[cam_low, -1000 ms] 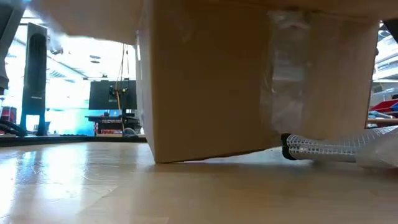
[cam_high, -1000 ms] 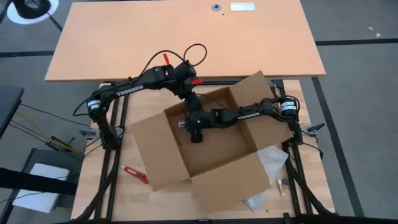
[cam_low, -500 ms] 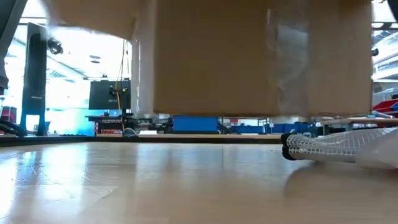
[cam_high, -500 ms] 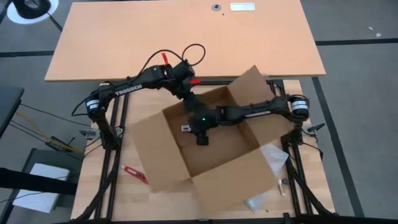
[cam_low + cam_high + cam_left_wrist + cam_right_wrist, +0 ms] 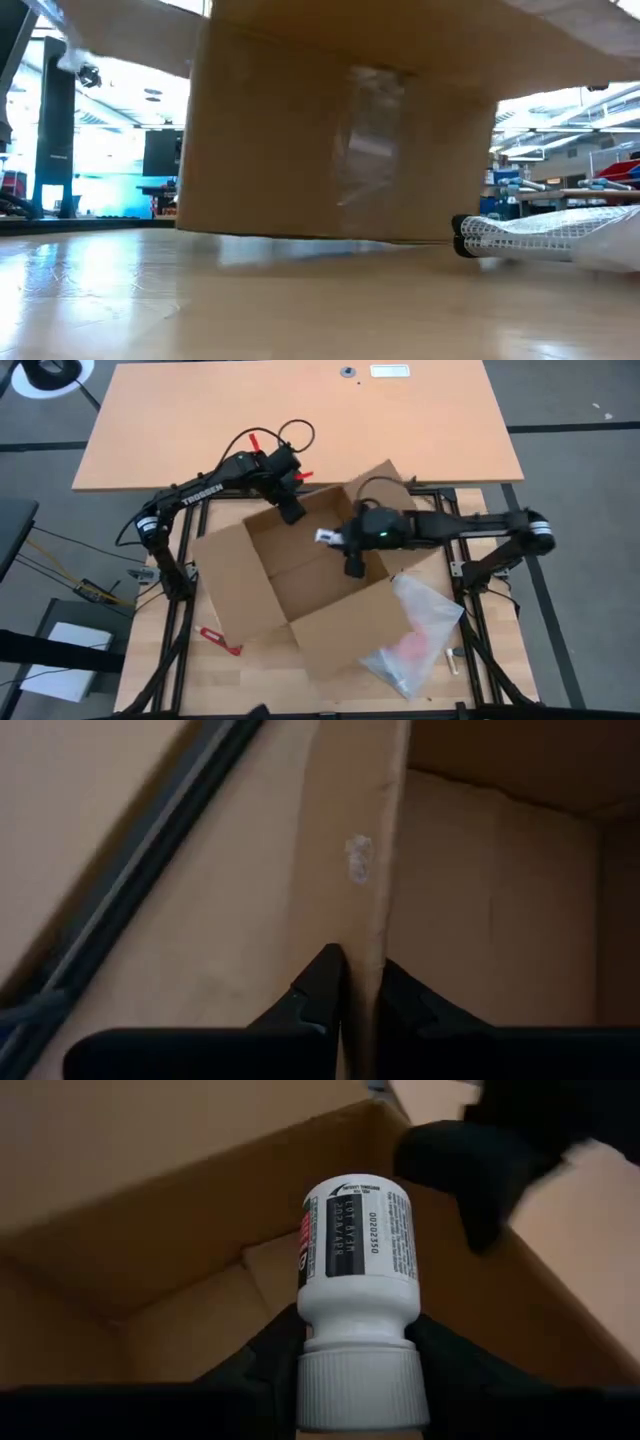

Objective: Unpack boxes
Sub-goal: Remove the white medicine bottle from the box

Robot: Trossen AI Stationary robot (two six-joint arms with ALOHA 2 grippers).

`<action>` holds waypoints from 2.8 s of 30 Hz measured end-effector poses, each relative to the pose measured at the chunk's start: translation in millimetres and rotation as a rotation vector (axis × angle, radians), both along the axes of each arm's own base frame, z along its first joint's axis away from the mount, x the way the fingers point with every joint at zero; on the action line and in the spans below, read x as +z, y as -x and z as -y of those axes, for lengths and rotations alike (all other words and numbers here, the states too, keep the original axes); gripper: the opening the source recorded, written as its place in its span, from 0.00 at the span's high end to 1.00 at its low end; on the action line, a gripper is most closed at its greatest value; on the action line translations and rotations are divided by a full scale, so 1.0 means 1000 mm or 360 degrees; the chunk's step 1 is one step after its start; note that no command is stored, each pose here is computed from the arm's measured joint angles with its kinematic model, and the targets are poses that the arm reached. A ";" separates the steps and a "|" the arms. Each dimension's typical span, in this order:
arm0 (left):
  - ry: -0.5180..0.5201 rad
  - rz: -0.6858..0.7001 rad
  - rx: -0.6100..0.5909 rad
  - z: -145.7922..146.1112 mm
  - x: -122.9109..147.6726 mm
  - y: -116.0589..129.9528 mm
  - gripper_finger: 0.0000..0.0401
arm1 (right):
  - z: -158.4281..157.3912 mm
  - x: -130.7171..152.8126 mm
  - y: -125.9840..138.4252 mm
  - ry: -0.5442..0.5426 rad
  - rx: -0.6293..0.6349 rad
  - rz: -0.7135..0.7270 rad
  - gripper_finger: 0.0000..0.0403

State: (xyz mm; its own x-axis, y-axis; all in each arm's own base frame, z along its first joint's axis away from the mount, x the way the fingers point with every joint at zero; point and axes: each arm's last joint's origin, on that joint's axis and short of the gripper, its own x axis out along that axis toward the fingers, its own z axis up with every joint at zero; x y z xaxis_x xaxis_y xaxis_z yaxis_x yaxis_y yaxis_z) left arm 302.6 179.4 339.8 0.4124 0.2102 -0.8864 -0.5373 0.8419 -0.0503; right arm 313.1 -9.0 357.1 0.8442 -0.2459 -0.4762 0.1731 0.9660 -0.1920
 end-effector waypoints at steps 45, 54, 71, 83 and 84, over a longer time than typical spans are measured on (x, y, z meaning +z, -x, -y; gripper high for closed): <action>-0.0086 0.0627 -0.0266 0.086 0.133 0.009 0.54 | -0.093 -0.155 0.065 -0.0084 0.0449 -0.0849 0.65; 0.0214 0.0459 -0.0544 0.180 0.066 -0.036 0.54 | -0.074 -0.209 0.035 0.0041 0.0636 -0.1033 0.65; 0.0218 0.0432 -0.0567 0.212 -0.082 -0.058 0.54 | -0.074 -0.217 0.034 -0.0087 0.0501 -0.1068 0.64; 0.0217 0.0727 -0.0451 0.180 -0.106 -0.084 0.54 | -0.074 -0.218 0.034 -0.0051 0.0539 -0.1070 0.55; 0.0223 0.0722 -0.0460 0.183 -0.115 -0.089 0.54 | -0.074 -0.217 0.034 -0.0050 0.0540 -0.1070 0.53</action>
State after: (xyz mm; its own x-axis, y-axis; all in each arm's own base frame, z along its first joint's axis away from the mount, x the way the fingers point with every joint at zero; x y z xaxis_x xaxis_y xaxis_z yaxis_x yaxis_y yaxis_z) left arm 391.6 -3.5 224.6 0.7825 -0.0754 -0.6180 -0.1837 0.9205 -0.3450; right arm 279.4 65.0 139.6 0.3963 -0.0019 -0.9181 -0.2798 0.9522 -0.1228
